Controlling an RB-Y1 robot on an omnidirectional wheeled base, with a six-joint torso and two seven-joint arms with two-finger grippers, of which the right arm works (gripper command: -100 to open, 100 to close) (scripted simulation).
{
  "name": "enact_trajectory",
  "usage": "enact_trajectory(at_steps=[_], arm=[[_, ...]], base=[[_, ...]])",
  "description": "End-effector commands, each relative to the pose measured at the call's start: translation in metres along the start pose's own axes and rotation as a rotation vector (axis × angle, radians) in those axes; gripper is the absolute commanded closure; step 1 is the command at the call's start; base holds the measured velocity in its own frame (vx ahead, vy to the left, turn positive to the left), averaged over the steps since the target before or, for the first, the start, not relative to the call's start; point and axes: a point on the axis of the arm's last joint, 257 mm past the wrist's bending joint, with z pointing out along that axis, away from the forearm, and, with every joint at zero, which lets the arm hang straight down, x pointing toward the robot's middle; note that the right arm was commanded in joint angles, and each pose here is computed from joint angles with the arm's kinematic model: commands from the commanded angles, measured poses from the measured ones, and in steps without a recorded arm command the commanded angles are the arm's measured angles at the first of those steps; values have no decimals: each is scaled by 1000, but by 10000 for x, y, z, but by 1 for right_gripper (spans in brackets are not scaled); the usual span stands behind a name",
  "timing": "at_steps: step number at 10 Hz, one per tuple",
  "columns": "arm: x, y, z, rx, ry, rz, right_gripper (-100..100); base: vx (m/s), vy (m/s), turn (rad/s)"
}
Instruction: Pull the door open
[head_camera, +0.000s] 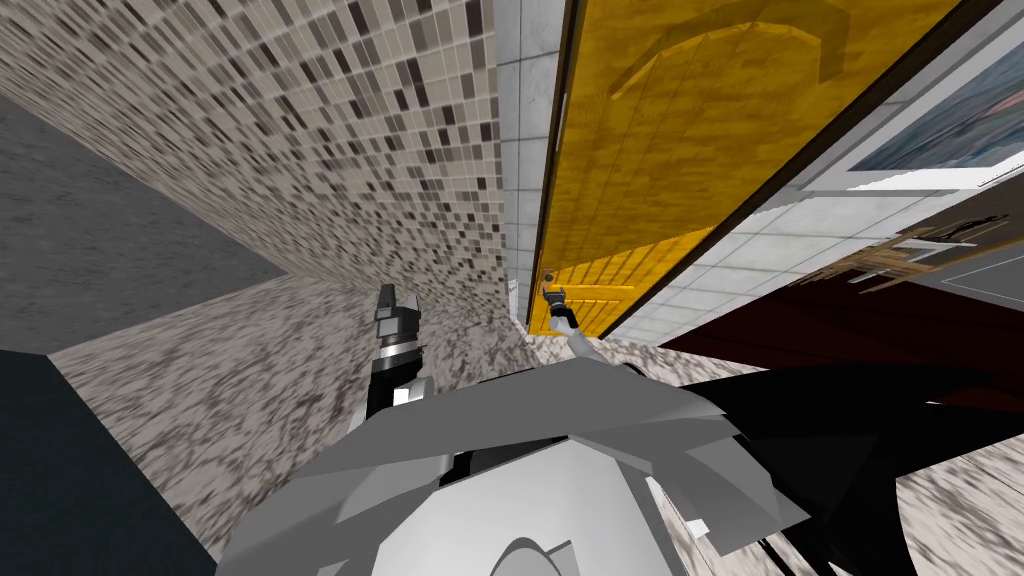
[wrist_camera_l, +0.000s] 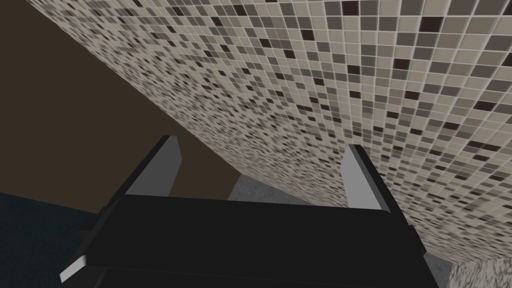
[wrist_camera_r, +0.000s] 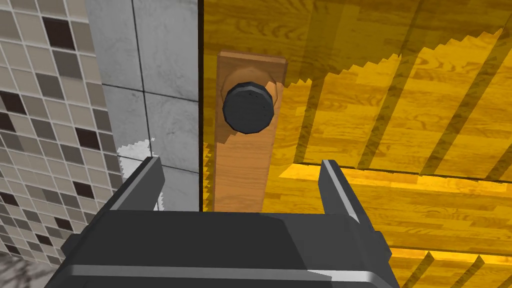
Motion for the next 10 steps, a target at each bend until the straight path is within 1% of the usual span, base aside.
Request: enact_trajectory(at_steps=[1,2,3,4,5,9,10], arm=[[-10,-15,4,-1,-5,56,-100],[-14,-23,6,-2,-7,82,-100],[-11,-17,3,-2,-6,62,-100],[-44,177,6,-23,-8,67,-100],[-53,234,6,-29,-9,67,-100],[-101,724,-2,-83,-10,67,-100],[-91,657,-11,-74,-10,65,-100]], base=[[-56,1,24],[-62,-5,29],[-29,-3,5],[125,-12,155],[197,-31,126],[209,-45,123],[101,-26,24]])
